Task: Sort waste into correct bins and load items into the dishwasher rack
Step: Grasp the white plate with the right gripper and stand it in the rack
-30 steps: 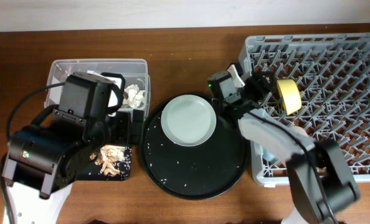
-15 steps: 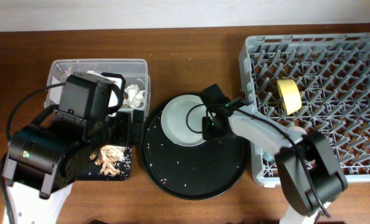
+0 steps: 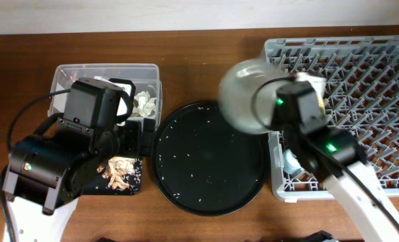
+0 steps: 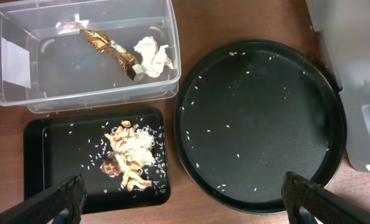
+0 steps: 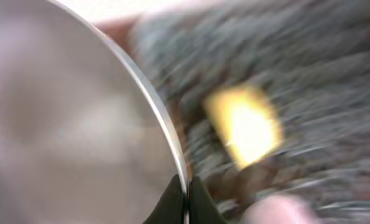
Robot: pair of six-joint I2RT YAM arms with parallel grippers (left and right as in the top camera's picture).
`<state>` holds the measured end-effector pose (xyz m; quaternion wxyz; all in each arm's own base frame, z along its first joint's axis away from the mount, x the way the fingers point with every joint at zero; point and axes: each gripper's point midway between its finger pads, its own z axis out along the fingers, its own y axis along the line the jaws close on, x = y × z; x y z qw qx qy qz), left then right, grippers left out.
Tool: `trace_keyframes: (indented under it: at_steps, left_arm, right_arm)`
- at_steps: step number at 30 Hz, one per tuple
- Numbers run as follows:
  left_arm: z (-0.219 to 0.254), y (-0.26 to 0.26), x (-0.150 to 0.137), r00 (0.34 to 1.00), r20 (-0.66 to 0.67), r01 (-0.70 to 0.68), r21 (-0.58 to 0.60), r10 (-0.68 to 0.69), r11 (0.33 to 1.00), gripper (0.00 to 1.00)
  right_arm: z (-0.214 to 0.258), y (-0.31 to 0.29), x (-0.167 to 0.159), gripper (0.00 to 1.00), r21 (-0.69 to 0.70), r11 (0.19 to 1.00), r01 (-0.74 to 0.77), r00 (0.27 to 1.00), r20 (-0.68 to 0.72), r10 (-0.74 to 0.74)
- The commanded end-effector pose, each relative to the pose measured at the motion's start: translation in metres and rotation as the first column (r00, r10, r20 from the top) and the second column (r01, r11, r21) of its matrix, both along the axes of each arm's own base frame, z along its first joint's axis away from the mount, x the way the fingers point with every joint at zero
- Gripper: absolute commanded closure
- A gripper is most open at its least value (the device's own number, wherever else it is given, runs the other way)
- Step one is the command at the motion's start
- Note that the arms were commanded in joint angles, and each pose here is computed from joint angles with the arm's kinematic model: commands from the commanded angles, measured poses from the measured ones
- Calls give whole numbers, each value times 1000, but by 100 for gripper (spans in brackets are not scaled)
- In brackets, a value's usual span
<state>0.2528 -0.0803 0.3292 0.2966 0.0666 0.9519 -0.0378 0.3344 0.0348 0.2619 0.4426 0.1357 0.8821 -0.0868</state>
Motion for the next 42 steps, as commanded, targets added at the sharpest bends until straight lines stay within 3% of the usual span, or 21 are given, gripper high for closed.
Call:
trace_keyframes:
  at_steps: [1, 3, 5, 11, 15, 18, 19, 20, 21, 22, 26, 29, 32, 34, 36, 37, 40, 41, 42]
  left_arm:
    - [4, 0, -1, 1000, 14, 10, -5, -10, 1000, 0]
    - [4, 0, -1, 1000, 14, 10, -6, -10, 1000, 0]
    - [4, 0, -1, 1000, 14, 10, -5, -10, 1000, 0]
    - [4, 0, -1, 1000, 14, 10, -6, -10, 1000, 0]
    - [4, 0, -1, 1000, 14, 10, -6, -10, 1000, 0]
    - [4, 0, -1, 1000, 14, 10, -5, -10, 1000, 0]
    - [4, 0, -1, 1000, 14, 10, -6, -10, 1000, 0]
    - [4, 0, -1, 1000, 14, 10, -6, -10, 1000, 0]
    - [4, 0, -1, 1000, 14, 10, -5, -10, 1000, 0]
    - [4, 0, -1, 1000, 14, 10, -6, -10, 1000, 0]
    - [4, 0, -1, 1000, 14, 10, -6, -10, 1000, 0]
    - [4, 0, -1, 1000, 14, 10, -6, -10, 1000, 0]
    - [4, 0, -1, 1000, 14, 10, -6, -10, 1000, 0]
    - [4, 0, -1, 1000, 14, 10, -6, -10, 1000, 0]
    - [4, 0, -1, 1000, 14, 10, -6, -10, 1000, 0]
    - [4, 0, -1, 1000, 14, 10, -6, -10, 1000, 0]
    - [4, 0, -1, 1000, 14, 10, -6, -10, 1000, 1]
    - [4, 0, -1, 1000, 14, 10, -6, -10, 1000, 0]
    - [4, 0, -1, 1000, 14, 10, -5, -10, 1000, 0]
  right_arm:
    - [85, -94, -30, 96, -426, 756, 497, 866, 303, -399]
    - [105, -107, -30, 96, -561, 620, 548, 834, 314, -453]
    - [99, -120, -16, 96, -633, 560, 534, 830, 267, -490]
    - [19, -167, 20, 96, -846, 399, 355, 776, 29, -630]
    - [-21, -167, 38, 96, -888, 395, 237, 777, -71, -625]
    - [-32, -148, 52, 94, -868, 465, 174, 831, -124, -542]
    - [-33, -145, 54, 81, -865, 472, 168, 839, -126, -530]
    - [-32, -140, 56, 49, -863, 476, 169, 846, -121, -520]
    - [-30, -135, 57, 33, -862, 476, 176, 852, -109, -512]
    - [-23, -132, 56, 27, -862, 468, 194, 853, -87, -514]
    - [36, -117, 42, 23, -795, 511, 326, 879, 56, -473]
    - [106, -74, 1, 20, -694, 617, 371, 923, 200, -330]
    - [127, 1, -33, 18, -660, 742, 113, 981, 194, 23]
    - [114, 84, -76, 8, -582, 767, -270, 892, 150, 427]
    - [80, 150, -126, 3, -367, 671, -644, 695, 86, 714]
    - [68, 161, -144, 2, -266, 646, -715, 654, 72, 753]
    - [50, 148, -164, 2, -142, 661, -737, 665, 28, 746]
    - [41, 154, -180, 2, 12, 643, -765, 644, 15, 765]
    - [39, 153, -182, 2, 10, 632, -775, 633, 4, 775]
